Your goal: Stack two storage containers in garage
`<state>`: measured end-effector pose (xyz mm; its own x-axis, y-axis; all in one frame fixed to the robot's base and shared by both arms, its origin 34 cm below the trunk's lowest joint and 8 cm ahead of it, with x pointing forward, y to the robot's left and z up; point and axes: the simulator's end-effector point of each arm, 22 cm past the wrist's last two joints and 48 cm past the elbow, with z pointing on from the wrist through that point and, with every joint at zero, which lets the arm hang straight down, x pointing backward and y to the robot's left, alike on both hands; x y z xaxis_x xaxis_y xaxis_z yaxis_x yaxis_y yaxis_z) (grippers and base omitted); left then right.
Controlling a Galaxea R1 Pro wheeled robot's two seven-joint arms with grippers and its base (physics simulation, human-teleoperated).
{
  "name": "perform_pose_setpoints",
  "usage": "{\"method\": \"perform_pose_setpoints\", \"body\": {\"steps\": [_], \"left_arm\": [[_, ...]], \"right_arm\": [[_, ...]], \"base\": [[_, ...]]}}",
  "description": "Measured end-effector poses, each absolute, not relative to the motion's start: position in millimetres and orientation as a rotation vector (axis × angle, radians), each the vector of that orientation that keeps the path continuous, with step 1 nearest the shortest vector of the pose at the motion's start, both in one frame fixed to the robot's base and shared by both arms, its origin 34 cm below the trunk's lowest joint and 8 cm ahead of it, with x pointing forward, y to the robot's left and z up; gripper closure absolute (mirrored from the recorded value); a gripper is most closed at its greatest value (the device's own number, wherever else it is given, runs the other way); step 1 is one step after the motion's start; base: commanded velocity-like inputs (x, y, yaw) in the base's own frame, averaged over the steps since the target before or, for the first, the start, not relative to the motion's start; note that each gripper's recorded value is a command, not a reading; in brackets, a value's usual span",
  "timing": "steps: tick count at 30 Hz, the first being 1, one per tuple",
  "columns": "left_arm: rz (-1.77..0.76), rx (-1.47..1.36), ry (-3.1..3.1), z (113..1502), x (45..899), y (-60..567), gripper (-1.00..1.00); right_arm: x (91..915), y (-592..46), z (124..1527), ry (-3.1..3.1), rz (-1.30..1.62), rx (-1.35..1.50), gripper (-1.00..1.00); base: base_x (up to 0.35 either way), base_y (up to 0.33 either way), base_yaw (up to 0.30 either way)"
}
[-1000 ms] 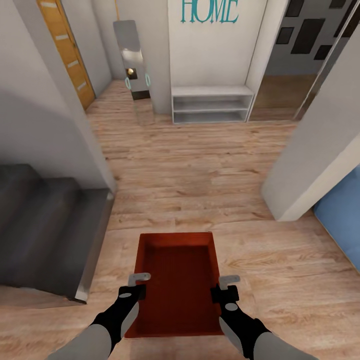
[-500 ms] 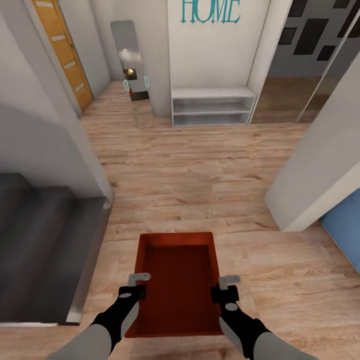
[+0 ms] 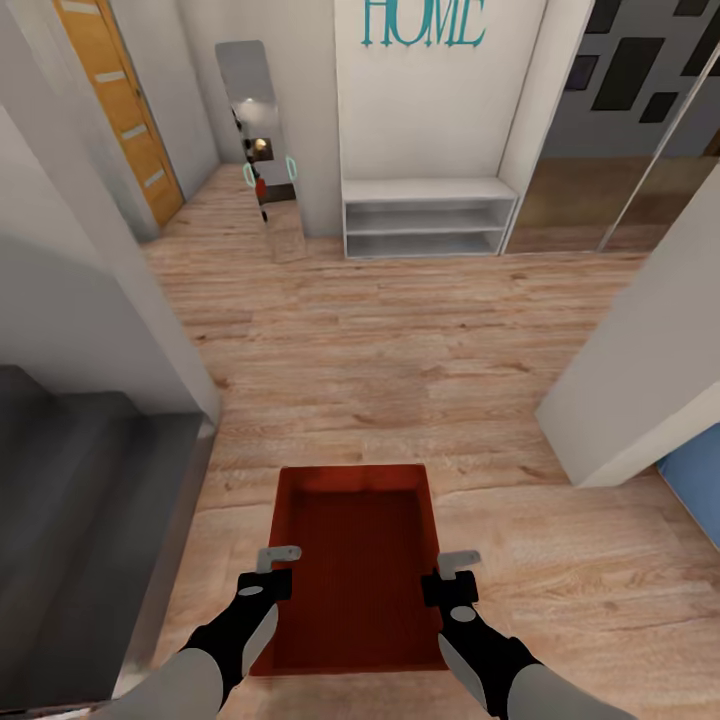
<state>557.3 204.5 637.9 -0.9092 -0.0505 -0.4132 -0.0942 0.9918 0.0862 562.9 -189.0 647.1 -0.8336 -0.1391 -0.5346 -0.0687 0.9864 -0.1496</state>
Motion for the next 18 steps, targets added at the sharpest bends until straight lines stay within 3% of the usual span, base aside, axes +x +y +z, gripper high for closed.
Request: {"method": "perform_pose_setpoints", "body": {"steps": [18], "left_arm": [[0.147, -0.105, 2.714, 637.9, 556.9, 204.0, 1.0]], "right_arm": [[562.8, -189.4, 646.8, 2.558, -0.164, -0.146, 1.0]], "base": [[0.324, 0.0, 0.0]]}}
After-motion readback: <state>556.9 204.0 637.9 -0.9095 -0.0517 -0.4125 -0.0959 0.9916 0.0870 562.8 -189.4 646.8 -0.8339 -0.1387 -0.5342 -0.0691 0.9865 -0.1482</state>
